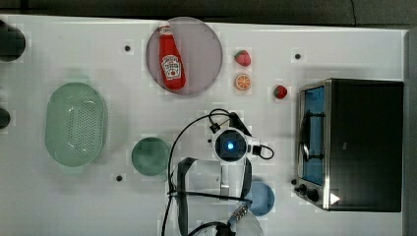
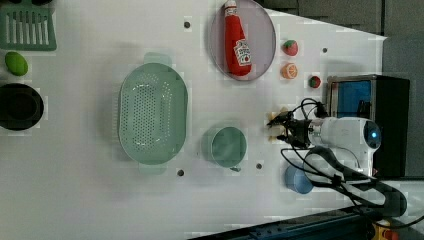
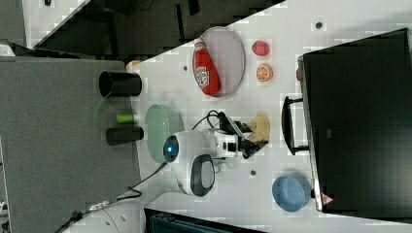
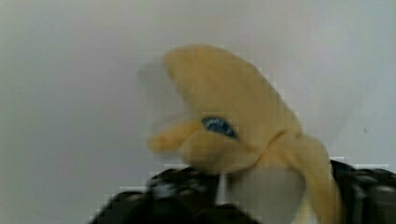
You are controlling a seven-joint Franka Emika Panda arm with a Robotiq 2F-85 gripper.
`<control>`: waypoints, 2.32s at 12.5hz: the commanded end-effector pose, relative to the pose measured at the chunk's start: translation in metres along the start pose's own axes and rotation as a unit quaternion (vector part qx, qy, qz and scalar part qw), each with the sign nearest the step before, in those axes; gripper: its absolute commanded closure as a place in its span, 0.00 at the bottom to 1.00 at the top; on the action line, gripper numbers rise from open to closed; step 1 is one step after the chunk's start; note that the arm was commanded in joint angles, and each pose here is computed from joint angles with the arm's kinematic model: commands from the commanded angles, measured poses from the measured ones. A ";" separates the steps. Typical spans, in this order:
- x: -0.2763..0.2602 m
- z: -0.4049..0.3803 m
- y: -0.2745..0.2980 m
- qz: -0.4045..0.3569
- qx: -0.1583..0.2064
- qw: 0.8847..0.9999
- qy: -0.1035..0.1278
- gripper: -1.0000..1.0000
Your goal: Pick banana from table and place on oven.
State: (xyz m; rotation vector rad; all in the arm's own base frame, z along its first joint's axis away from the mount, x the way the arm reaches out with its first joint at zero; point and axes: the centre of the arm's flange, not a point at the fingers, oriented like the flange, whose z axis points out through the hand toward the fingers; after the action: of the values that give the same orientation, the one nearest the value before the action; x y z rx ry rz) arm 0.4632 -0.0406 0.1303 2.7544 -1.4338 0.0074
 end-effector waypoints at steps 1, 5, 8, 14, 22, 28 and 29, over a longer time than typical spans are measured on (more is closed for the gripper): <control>0.009 -0.026 -0.006 0.019 0.026 0.999 0.019 0.73; 0.015 -0.096 -0.021 0.020 0.058 0.997 0.037 0.74; 0.014 -0.197 -0.026 0.014 0.047 0.998 0.024 0.74; 0.018 -0.380 -0.015 0.020 0.026 0.999 0.006 0.74; 0.164 -0.423 0.072 -0.026 0.002 0.999 0.017 0.74; 0.269 -0.363 0.162 -0.065 -0.024 0.996 0.061 0.74; 0.278 -0.348 0.172 -0.070 -0.032 0.995 0.057 0.74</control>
State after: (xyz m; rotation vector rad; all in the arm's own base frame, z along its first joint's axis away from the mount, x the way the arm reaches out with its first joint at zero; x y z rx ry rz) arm 0.4749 -0.3703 0.4428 2.6216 -1.4001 -0.0206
